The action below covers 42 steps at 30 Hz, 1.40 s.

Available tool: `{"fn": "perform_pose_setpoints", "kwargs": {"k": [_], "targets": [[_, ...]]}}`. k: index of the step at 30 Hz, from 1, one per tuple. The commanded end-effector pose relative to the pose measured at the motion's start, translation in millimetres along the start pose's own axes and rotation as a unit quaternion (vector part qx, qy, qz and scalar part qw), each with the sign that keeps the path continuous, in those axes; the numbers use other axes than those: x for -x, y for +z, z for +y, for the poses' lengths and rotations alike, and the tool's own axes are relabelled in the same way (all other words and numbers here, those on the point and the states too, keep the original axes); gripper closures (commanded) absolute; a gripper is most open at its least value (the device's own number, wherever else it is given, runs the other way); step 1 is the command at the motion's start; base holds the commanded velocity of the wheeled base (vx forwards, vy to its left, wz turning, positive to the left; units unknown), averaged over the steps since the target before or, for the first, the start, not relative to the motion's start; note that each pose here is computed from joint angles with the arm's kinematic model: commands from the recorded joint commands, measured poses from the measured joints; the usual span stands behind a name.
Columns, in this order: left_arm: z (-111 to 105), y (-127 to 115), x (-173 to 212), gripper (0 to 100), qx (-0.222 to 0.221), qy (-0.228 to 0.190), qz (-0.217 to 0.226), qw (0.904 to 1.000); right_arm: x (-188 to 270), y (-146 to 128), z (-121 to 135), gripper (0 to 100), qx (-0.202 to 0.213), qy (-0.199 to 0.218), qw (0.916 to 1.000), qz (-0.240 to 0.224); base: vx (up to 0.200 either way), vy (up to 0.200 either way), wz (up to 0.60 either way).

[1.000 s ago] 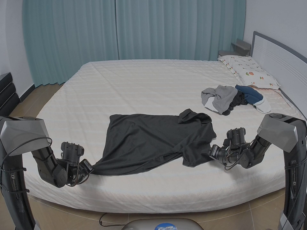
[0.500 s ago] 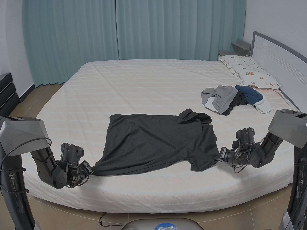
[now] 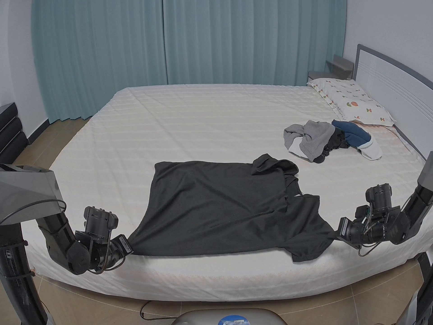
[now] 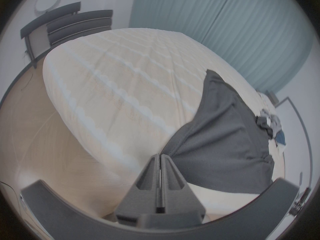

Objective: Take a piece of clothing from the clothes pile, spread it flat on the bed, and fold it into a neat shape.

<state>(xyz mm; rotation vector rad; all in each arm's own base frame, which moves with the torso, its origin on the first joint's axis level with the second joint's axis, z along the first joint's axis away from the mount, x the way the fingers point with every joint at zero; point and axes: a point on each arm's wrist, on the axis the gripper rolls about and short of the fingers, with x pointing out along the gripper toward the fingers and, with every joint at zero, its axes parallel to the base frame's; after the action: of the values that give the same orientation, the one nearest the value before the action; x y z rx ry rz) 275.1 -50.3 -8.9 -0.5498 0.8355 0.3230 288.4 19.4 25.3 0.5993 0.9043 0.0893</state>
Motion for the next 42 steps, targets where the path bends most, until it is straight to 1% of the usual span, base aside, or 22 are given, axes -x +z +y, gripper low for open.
{"fn": "perform_pose_setpoints", "kwargs": {"k": [1, 5, 9, 14, 19, 25, 26, 29, 30, 32, 36, 37, 41, 42], "targets": [[1, -11, 15, 100, -0.039, 0.003, 0.018, 0.9991, 32, -10, -2, 100, 0.013, -0.005, 0.9999, 0.001, 0.0, 0.0, 0.0], [4, -18, 18, 100, -0.058, 0.018, 0.04, 0.9974, 42, -20, -9, 100, 0.023, -0.023, 0.9992, 0.024, 0.0, 0.0, 0.0], [5, -25, 21, 100, -0.078, 0.03, 0.061, 0.9946, 42, -31, -15, 100, 0.031, -0.036, 0.9977, 0.049, 0.0, 0.0, 0.0], [7, -29, 21, 100, -0.086, 0.041, 0.076, 0.9925, 38, -42, -21, 100, 0.036, -0.046, 0.9953, 0.078, 0.0, 0.0, 0.0], [7, -32, 21, 100, -0.09, 0.046, 0.083, 0.9914, 36, -53, -22, 100, 0.04, -0.048, 0.9929, 0.101, 0.0, 0.0, 0.0], [8, -33, 20, 100, -0.091, 0.049, 0.087, 0.9908, 26, -56, -26, 100, 0.037, -0.055, 0.9907, 0.119, 0.0, 0.0, 0.0], [7, -33, 20, 100, -0.09, 0.048, 0.086, 0.991, 22, -57, -27, 0, 0.036, -0.057, 0.9899, 0.124, 0.0, 0.0, 0.0], [6, -32, 20, 100, -0.09, 0.046, 0.086, 0.9912, 17, -55, -28, 0, 0.034, -0.056, 0.9899, 0.125, 0.0, 0.0, 0.0], [5, -33, 20, 0, -0.091, 0.044, 0.086, 0.9912, 15, -52, -27, 0, 0.032, -0.054, 0.9908, 0.12, 0.0, 0.0, 0.0], [4, -34, 20, 0, -0.091, 0.041, 0.086, 0.9912, 15, -49, -26, 0, 0.03, -0.051, 0.9916, 0.115, 0.0, 0.0, 0.0], [2, -32, 22, 0, -0.089, 0.035, 0.081, 0.9921, 17, -37, -19, 0, 0.024, -0.018, 0.9951, 0.094, 0.0, 0.0, 0.0], [2, -32, 22, 0, -0.089, 0.035, 0.081, 0.9921, 17, -36, -18, 0, 0.024, -0.018, 0.9952, 0.093, 0.0, 0.0, 0.0], [-1, -27, 25, 0, -0.082, 0.026, 0.068, 0.9939, 14, -21, -10, 0, -0.002, 0.005, 0.9974, 0.072, 0.0, 0.0, 0.0], [-3, -23, 28, 0, -0.077, 0.016, 0.062, 0.9949, 13, -16, -7, 0, -0.015, 0.012, 0.9978, 0.063, 0.0, 0.0, 0.0]]}}
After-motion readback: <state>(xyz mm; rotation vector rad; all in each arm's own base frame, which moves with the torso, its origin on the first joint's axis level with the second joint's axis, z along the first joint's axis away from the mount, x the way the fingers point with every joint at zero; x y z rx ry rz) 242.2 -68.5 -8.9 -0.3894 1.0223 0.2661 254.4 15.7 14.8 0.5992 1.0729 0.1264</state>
